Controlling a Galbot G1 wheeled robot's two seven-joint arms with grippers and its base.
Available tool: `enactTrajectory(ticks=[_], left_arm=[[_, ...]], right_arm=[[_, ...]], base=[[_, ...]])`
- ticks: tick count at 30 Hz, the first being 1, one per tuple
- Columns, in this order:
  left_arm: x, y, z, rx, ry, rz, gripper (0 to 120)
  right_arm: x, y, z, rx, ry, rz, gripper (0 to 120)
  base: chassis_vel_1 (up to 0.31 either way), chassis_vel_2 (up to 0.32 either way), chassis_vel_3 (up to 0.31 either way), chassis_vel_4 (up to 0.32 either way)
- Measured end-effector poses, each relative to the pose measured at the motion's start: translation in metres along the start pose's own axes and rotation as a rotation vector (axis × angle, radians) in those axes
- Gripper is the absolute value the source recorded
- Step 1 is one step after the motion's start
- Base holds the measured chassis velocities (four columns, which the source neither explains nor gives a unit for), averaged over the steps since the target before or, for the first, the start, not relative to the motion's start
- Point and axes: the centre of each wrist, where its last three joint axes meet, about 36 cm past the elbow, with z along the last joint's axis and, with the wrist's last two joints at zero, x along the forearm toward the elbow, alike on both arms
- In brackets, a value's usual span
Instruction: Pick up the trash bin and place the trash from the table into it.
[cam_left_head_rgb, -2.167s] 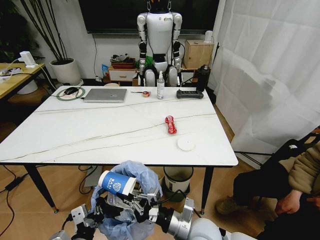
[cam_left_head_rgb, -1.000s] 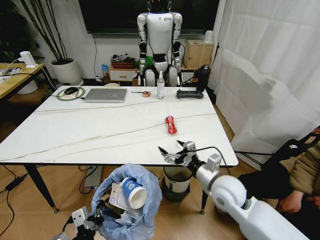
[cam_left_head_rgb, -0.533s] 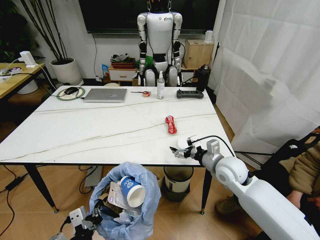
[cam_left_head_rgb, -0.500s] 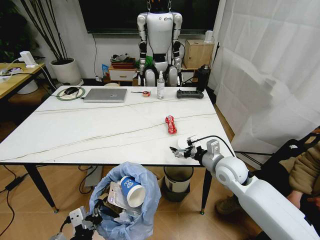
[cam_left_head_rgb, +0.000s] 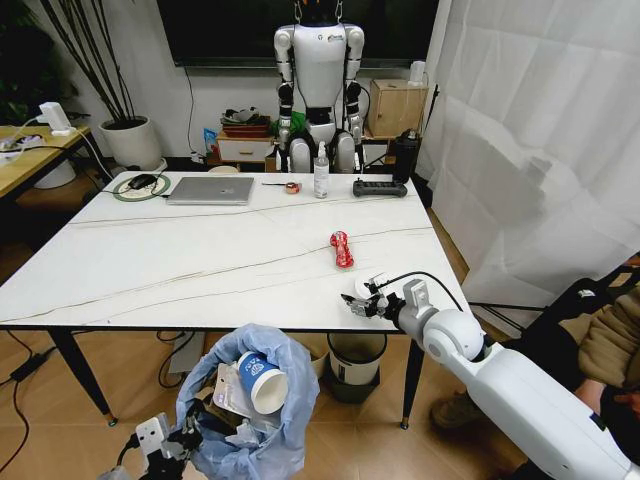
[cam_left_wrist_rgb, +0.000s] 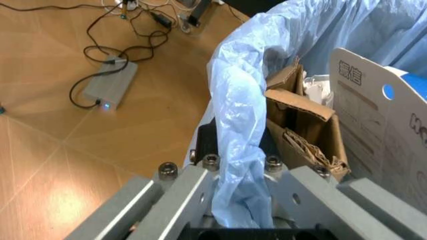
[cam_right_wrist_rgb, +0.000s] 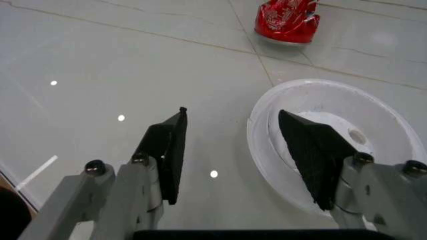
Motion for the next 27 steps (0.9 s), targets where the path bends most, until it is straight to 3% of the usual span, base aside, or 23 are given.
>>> enactTrajectory(ticks=[11, 15, 21, 27], left_arm=[[-0.003, 0.002, 0.000, 0.002, 0.008, -0.003, 0], [-0.004, 0.002, 0.000, 0.002, 0.010, -0.003, 0], [-0.004, 0.003, -0.001, 0.007, 0.018, -0.007, 0], [-0.003, 0.003, -0.001, 0.026, 0.037, -0.034, 0]], right_arm=[[-0.006, -0.005, 0.008, 0.023, 0.029, 0.013, 9], [-0.007, -0.006, 0.008, 0.024, 0.027, 0.014, 0], [-0.005, -0.005, 0.005, 0.001, -0.005, -0.013, 0], [0.005, 0.008, -0.013, -0.092, -0.162, -0.149, 0]], base=[[0.000, 0.000, 0.000, 0.000], [0.000, 0.000, 0.000, 0.000], [0.000, 0.000, 0.000, 0.000], [0.000, 0.000, 0.000, 0.000]])
